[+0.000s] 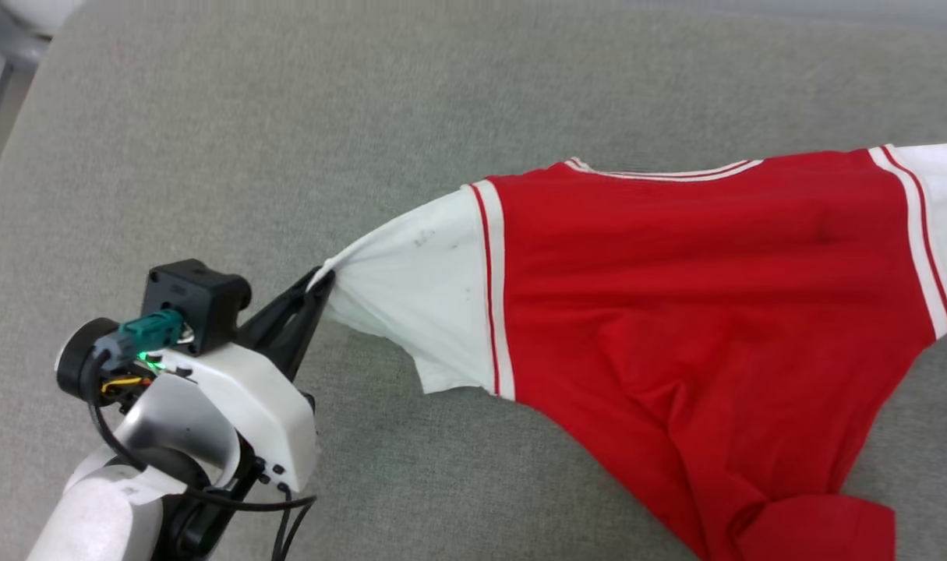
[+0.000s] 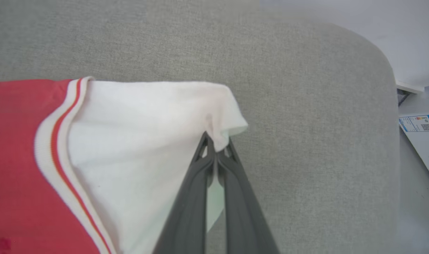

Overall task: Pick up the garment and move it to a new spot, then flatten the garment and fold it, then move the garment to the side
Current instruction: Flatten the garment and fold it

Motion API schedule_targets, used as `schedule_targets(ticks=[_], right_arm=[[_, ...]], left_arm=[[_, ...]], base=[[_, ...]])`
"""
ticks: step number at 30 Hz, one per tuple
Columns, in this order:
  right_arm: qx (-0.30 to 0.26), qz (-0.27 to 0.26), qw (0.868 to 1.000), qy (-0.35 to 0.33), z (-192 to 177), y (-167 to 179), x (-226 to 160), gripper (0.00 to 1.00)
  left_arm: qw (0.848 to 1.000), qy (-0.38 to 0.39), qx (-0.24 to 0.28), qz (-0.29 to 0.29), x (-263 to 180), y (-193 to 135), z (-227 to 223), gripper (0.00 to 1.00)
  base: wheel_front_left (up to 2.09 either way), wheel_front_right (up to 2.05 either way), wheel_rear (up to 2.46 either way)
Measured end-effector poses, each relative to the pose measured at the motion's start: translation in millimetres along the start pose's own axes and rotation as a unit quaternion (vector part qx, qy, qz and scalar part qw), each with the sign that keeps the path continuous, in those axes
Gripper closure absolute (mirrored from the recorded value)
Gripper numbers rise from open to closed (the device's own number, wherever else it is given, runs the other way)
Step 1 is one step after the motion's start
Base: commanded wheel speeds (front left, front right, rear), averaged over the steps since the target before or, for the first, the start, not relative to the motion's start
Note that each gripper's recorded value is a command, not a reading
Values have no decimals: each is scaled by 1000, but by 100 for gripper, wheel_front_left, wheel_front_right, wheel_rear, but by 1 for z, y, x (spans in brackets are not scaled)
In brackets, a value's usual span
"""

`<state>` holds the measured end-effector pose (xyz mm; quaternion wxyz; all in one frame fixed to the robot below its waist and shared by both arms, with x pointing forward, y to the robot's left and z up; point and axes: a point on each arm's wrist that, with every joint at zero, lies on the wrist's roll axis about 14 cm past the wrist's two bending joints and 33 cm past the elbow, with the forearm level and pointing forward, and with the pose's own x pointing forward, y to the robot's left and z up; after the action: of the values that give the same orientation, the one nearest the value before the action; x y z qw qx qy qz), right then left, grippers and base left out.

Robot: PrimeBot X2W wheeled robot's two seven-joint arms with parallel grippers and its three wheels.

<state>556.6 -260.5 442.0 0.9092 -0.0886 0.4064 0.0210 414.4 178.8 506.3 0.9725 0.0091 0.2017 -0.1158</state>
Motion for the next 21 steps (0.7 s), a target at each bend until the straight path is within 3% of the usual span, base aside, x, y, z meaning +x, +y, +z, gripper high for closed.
schedule_targets(ticks=[10, 21], right_arm=[[9, -20, 991, -135, 47, -29, -77, 100], [12, -37, 954, -298, 96, -54, -176, 100]], left_arm=[[993, -112, 34, 21, -31, 7, 61, 100], [968, -237, 75, 36, -69, 13, 137, 100]], base=[[0, 0, 0], [0, 0, 0]])
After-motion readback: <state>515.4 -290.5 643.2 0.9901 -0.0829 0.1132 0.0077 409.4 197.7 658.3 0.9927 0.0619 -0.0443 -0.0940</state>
